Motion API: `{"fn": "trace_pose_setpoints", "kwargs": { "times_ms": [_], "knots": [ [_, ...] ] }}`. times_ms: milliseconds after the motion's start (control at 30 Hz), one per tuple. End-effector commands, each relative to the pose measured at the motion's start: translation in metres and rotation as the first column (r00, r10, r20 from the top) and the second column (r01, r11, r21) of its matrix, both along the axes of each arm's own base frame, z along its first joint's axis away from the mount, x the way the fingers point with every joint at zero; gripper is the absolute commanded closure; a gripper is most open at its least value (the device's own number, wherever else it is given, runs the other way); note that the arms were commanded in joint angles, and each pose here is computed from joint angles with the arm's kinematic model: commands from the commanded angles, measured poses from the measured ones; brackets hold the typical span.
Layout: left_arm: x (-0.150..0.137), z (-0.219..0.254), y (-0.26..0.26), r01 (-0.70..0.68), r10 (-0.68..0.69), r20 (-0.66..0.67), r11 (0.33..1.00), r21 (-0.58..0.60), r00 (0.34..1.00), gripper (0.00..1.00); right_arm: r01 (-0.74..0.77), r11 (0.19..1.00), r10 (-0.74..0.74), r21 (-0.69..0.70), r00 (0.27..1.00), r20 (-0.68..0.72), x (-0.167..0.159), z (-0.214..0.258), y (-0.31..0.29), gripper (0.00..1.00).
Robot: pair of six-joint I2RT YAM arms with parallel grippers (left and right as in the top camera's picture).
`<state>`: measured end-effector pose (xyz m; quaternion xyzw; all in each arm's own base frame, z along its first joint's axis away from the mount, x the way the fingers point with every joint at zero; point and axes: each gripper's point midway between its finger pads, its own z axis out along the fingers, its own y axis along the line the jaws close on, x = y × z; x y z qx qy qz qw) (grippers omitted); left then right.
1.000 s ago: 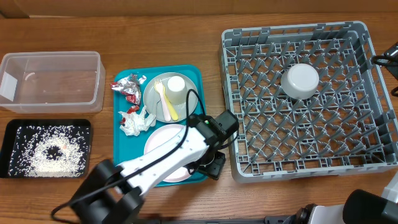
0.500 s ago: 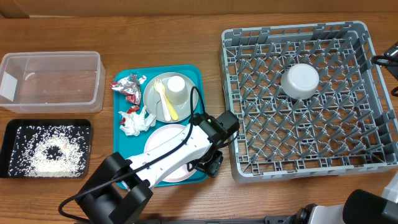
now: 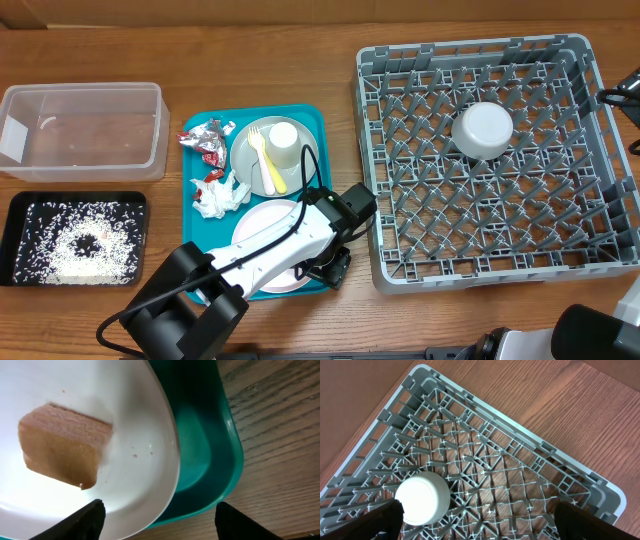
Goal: Sort waste into correct bins and load items into the dishwasher rack
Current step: 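Grasp the rim of the pink plate with the left gripper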
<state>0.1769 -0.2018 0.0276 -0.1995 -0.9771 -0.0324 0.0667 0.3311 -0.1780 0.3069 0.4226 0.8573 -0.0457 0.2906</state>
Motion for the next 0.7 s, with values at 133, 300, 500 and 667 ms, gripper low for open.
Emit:
{"fn": "trace_pose_setpoints", "kwargs": {
  "times_ms": [133,300,500,667],
  "knots": [
    [0.0,-0.017,0.011,0.056,-0.057,0.017,0.998,0.023,0.998,0.22,0.011,1.0,-0.011,0.002,1.0,0.007,-0.002,0.001,-0.001,0.0],
    [-0.003,-0.021,0.015,0.07,-0.07,0.007,0.997,0.028,0.998,0.23,0.011,1.0,-0.011,0.002,1.0,0.007,-0.002,0.001,-0.001,0.0],
    [-0.005,-0.022,0.005,0.125,-0.126,-0.01,0.992,-0.03,0.992,0.26,0.011,1.0,-0.011,0.002,1.0,0.007,-0.002,0.001,-0.001,0.0],
    [-0.011,-0.021,-0.009,0.156,-0.161,-0.043,0.982,-0.112,0.986,0.32,0.011,1.0,-0.011,0.002,1.0,0.007,-0.002,0.001,-0.001,0.0]
  ]
}}
